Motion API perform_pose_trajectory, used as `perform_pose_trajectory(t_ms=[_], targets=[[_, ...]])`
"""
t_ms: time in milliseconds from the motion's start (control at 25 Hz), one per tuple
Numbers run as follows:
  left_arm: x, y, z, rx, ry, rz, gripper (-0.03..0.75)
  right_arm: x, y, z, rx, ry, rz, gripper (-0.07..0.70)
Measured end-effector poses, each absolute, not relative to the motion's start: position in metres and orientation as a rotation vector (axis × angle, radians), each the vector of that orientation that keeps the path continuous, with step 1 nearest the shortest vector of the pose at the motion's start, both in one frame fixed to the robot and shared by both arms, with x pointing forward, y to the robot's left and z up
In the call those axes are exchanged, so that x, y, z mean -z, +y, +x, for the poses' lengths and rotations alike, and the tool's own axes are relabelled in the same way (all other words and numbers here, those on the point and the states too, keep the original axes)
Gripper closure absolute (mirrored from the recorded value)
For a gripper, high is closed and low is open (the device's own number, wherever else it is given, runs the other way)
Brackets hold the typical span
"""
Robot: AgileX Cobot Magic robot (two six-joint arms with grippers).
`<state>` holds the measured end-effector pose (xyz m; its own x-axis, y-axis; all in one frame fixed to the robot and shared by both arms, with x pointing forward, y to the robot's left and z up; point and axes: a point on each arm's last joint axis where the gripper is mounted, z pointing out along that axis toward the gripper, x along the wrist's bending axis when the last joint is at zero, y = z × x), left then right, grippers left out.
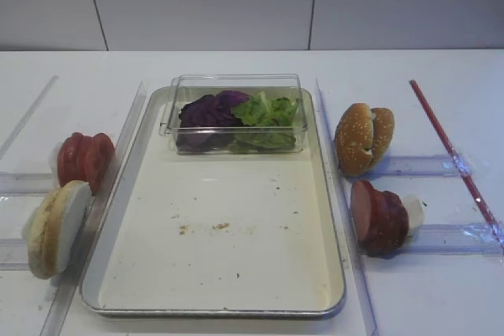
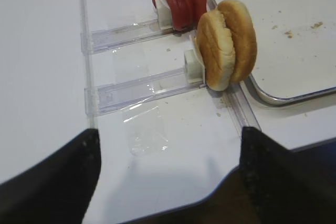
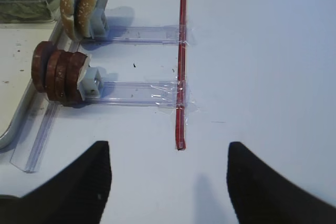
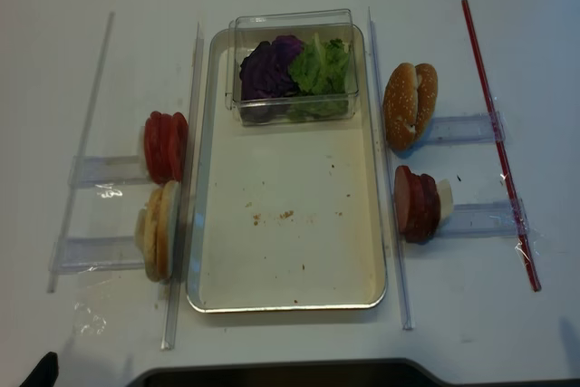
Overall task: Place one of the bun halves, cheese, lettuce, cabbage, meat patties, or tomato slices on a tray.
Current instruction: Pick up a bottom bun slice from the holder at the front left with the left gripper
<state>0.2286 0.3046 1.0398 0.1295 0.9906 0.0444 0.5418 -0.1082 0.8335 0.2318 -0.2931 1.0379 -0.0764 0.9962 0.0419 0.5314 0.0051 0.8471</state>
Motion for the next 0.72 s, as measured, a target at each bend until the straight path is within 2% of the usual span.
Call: perform_pose_trajectory(t_ms=[720], targets=[[-1.0398, 0.3046, 0.2286, -0.850, 1.489, 1.738, 0.173, -1.0379, -0.2931, 0.2318, -0.969, 1.672, 1.585, 0.124]])
